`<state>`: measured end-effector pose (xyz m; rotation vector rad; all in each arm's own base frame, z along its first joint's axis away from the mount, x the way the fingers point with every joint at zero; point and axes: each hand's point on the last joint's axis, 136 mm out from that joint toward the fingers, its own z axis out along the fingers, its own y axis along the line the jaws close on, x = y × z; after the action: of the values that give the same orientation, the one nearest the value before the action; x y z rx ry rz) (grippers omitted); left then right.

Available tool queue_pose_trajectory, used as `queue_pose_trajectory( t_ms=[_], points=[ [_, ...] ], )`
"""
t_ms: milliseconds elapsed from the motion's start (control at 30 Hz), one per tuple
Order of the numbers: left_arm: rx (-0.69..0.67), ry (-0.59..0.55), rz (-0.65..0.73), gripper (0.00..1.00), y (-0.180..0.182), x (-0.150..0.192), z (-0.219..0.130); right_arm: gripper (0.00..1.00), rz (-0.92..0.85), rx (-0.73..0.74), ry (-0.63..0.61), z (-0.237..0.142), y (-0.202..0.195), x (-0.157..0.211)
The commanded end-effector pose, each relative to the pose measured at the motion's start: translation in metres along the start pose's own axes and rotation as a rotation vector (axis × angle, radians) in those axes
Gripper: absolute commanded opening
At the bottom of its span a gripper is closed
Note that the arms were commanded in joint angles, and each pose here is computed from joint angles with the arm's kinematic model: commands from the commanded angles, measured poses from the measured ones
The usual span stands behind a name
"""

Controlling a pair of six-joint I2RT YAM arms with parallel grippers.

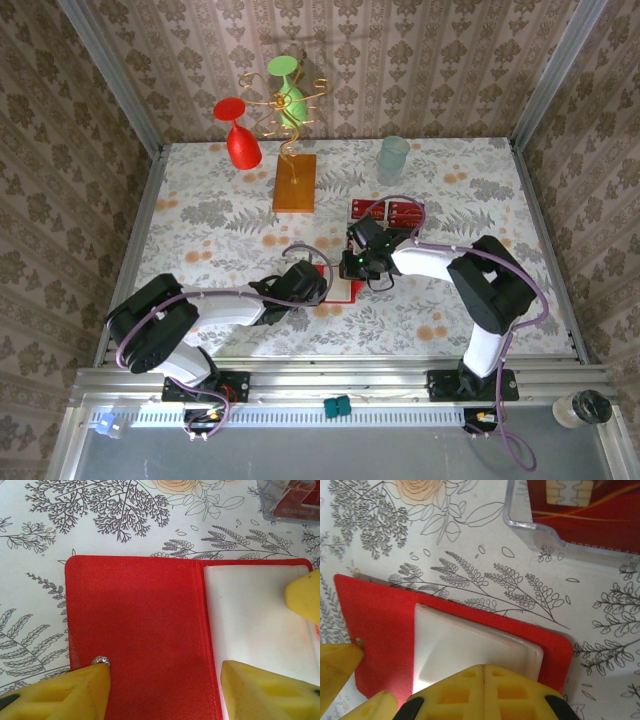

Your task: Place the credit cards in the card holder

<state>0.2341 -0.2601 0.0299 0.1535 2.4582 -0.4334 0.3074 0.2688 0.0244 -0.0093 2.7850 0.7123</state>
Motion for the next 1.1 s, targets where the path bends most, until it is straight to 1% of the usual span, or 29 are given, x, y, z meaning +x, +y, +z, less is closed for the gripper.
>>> queue_pose_trajectory(
  t_ms=[0,167,467,933,1067],
  points=[
    [-0.001,-0.009,0.010,0.62,-0.001,-0.001,-0.002,0.03,-0.013,0.030,0.015,0.006,-0.005,-0.001],
    [0.004,-0.005,0.017,0.65,-0.003,-0.001,-0.001,0.02,0.000,-0.005,0.039,0.013,0.000,0.003],
    [0.019,-0.016,0.025,0.68,-0.007,-0.004,-0.002,0.01,0.020,-0.078,0.045,0.014,0.016,0.003],
    [0.027,-0.024,0.042,0.72,-0.011,-0.006,-0.002,0.01,0.036,-0.109,0.048,0.019,0.024,0.003],
    [0.028,-0.046,0.042,0.73,-0.011,-0.009,-0.005,0.01,0.034,-0.108,0.049,0.019,0.024,0.004]
  ],
)
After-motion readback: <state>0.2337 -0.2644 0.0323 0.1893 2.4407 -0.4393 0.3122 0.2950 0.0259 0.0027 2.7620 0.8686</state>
